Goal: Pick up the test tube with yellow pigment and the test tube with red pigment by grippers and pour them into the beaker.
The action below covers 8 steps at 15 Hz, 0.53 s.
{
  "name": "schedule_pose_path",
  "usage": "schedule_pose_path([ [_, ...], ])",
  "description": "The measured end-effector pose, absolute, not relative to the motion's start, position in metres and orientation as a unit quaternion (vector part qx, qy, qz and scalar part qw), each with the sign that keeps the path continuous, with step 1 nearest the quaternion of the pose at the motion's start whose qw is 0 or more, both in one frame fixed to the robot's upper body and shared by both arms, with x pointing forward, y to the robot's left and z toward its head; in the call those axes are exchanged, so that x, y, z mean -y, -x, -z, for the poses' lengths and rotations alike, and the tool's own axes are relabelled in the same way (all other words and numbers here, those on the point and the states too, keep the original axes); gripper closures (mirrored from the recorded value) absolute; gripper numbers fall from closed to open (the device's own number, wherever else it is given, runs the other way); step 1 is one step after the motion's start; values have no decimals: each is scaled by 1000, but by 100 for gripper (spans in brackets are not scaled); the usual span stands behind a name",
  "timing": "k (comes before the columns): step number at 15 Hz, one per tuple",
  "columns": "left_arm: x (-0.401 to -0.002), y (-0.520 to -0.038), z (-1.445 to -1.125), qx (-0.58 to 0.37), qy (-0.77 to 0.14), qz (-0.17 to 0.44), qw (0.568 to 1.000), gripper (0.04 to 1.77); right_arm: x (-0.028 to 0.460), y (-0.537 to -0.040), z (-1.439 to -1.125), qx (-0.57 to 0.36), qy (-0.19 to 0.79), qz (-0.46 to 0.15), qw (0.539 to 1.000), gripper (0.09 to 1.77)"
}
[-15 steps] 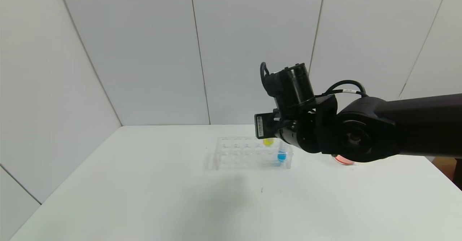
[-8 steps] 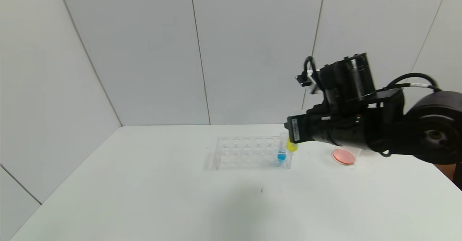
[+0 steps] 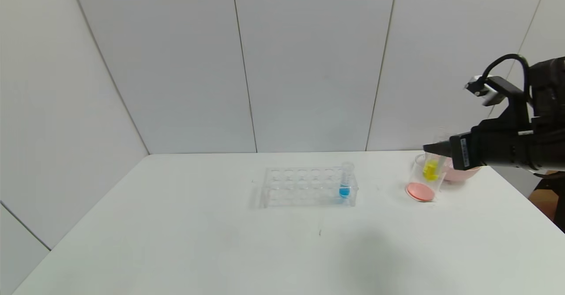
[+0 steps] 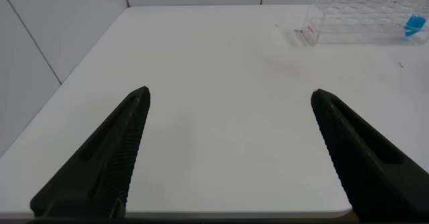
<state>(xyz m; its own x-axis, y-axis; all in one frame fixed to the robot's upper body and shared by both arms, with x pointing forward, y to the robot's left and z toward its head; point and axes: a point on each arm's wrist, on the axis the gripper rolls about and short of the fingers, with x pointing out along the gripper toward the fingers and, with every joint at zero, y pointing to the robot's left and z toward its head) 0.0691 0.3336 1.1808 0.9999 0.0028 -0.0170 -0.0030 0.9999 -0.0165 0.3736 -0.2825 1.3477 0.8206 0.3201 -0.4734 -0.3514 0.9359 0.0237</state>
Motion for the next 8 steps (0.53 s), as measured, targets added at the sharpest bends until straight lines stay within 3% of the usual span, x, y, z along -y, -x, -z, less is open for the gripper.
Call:
schedule_pose_path([
  [4, -334, -69, -1181, -8, 8, -1, 1000, 9, 342, -375, -1346, -251, 97, -179, 946, 135],
  [8, -334, -69, -1181, -8, 8, -1, 1000, 9, 368, -392, -1347, -287, 141, -176, 931, 135],
])
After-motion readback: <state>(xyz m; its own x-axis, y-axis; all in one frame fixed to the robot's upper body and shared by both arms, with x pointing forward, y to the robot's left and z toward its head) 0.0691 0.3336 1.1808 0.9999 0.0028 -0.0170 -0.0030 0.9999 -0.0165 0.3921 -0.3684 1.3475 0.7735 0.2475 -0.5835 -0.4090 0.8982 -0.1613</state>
